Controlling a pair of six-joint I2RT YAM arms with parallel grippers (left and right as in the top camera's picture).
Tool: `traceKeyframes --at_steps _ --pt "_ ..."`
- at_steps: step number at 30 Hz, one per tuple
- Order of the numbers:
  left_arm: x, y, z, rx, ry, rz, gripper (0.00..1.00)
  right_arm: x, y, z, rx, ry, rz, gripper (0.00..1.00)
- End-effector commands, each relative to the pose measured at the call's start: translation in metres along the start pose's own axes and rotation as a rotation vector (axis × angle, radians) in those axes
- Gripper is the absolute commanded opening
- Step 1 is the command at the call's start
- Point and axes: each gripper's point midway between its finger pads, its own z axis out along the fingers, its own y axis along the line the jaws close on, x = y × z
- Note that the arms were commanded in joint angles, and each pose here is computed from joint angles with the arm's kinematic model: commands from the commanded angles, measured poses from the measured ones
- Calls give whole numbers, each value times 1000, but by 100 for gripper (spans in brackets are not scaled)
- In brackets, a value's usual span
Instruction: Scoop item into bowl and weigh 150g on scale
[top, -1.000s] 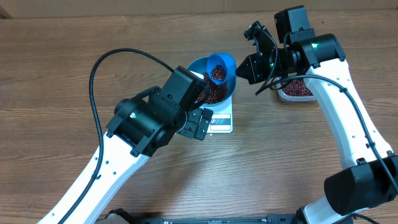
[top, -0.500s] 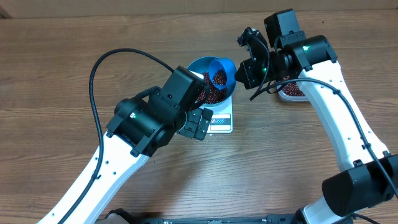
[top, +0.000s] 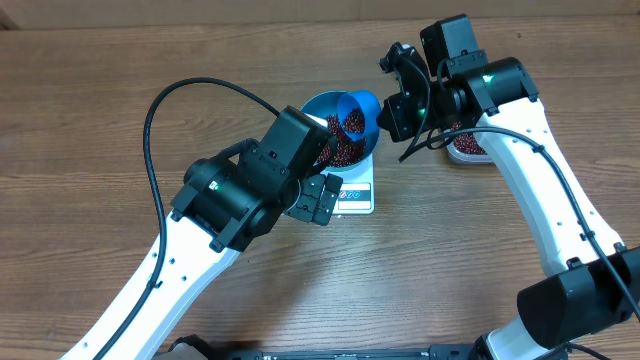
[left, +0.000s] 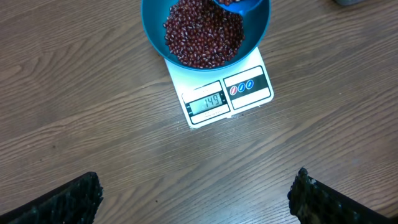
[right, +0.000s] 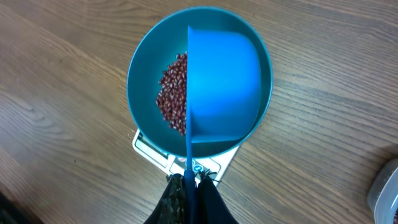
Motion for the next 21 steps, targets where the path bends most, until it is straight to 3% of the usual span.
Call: traceKeyframes --at_steps 1,11,14,21 --pt "-6 1 -5 -1 -19 15 100 0 11 -10 8 -6 -106 4" --pt "-6 1 -5 -1 -19 15 100 -6 6 -10 52 -30 -33 4" --pt "-6 1 -5 -1 -19 15 100 3 21 -8 -16 5 -163 4" --pt "-6 1 -5 -1 -19 15 100 -7 13 -9 22 -33 -65 4"
